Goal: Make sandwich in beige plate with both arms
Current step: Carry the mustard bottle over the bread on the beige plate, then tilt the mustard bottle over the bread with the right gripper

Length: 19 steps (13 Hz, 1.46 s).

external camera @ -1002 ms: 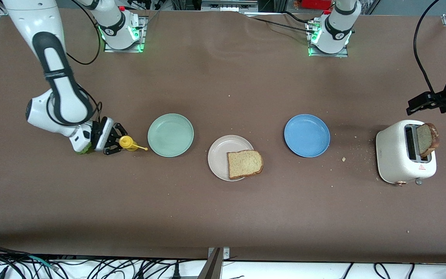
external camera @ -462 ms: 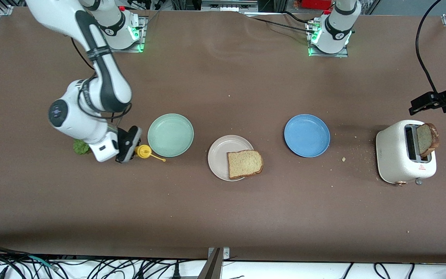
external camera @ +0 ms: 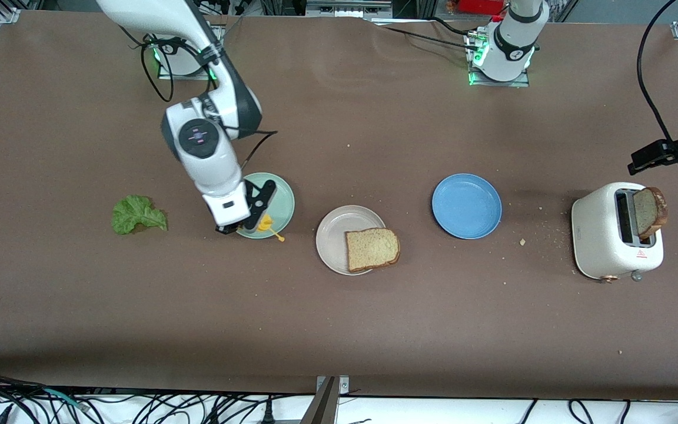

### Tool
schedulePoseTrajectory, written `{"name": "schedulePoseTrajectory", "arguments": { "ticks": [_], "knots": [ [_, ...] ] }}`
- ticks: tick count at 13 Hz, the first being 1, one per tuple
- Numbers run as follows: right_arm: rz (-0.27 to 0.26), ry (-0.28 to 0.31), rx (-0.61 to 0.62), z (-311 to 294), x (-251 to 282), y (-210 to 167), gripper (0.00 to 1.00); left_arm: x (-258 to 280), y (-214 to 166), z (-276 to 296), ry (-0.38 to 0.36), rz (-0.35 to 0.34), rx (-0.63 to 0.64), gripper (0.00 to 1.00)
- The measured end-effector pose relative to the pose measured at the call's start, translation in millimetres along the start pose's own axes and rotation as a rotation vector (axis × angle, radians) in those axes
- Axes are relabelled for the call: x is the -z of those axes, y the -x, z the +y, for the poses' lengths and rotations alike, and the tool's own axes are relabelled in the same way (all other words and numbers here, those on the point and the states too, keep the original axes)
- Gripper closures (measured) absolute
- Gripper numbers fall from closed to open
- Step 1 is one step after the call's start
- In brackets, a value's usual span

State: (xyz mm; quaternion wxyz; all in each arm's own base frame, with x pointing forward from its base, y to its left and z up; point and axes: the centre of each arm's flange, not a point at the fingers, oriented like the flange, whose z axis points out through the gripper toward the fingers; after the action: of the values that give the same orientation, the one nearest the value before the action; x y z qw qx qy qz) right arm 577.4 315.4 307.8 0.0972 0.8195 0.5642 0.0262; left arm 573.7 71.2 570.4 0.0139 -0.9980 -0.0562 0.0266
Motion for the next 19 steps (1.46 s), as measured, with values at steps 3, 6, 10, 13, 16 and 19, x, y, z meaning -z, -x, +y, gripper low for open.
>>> {"name": "schedulePoseTrajectory", "arguments": {
  "ticks": [3,6,10,13,16,19],
  "knots": [
    [-0.169,0.081,-0.012,-28,17,-44,0.85,0,0,-5,0.000,0.000,-0.012,0.00],
    [-0.287,0.143,-0.031,-58,22,-95,0.85,0,0,-5,0.000,0.000,-0.016,0.00],
    [-0.384,0.317,-0.014,-90,7,-135,0.85,-1,0,-5,0.001,-0.001,-0.017,0.00],
    [-0.391,0.449,-0.013,-104,14,-150,0.85,-1,0,-5,0.001,-0.002,-0.018,0.00],
    [-0.399,0.549,-0.012,-136,-11,-166,0.85,-1,0,-5,0.001,-0.002,-0.018,0.00],
    [-0.403,0.629,-0.002,-156,-47,-183,0.85,-1,-1,-5,0.001,-0.002,-0.018,0.00]
  ]
}}
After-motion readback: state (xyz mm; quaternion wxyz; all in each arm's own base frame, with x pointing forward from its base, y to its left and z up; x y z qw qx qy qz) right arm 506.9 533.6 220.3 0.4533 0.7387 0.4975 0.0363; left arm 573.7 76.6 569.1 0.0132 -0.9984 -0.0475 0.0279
